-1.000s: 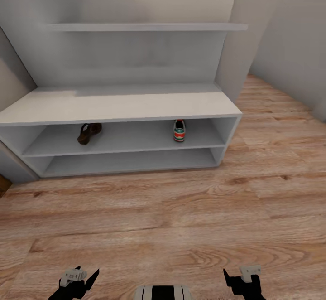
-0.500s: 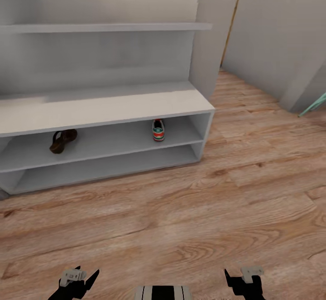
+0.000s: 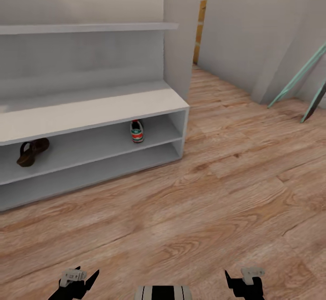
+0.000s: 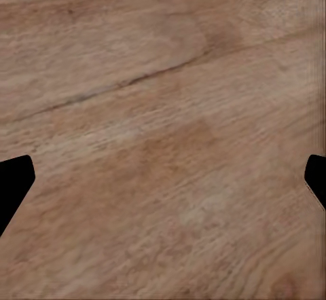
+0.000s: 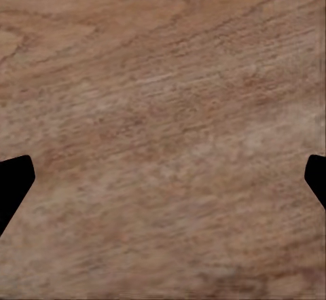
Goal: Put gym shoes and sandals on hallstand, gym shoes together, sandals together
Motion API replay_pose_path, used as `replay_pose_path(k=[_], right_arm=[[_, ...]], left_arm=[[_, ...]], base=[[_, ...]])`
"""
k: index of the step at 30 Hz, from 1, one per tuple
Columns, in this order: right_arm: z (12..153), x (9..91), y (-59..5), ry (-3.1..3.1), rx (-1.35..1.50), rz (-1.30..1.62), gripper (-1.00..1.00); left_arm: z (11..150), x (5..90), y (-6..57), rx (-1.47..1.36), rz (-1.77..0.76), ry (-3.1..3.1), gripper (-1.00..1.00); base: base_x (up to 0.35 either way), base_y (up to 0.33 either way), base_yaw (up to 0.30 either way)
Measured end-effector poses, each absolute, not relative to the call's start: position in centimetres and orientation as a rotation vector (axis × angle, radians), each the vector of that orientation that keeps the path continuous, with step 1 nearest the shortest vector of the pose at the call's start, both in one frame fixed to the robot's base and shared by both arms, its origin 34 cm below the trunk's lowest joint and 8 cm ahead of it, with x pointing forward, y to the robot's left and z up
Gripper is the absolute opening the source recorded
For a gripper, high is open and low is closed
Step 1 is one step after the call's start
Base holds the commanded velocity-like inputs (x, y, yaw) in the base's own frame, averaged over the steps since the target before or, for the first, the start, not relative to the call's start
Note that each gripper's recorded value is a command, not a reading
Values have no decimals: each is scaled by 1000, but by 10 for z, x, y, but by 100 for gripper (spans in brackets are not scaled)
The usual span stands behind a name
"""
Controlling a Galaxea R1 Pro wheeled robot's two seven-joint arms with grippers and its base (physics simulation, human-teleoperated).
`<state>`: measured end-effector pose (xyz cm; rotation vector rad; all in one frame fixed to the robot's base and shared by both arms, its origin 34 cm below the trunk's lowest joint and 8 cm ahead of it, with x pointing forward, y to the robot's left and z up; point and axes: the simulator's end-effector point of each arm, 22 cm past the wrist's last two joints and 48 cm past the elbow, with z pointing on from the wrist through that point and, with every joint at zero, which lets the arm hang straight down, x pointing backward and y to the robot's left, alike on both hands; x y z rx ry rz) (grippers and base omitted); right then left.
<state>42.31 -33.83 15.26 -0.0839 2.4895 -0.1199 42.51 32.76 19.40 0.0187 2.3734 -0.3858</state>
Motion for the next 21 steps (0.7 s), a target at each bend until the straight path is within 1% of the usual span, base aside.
replay_pose_path(k=[4,11,21], right_arm=[[153,422,-341,2490,-66,-125,100],[154,419,-358,2481,96,-164,100],[164,427,-362,2452,141,-171,100]], left_arm=[[194,425,328,19,-386,2373,100],[194,425,328,19,-386,2373,100],[203,433,327,23,-384,2349,100]], base=[[0,0,-300],[0,0,-300],[0,0,-300]])
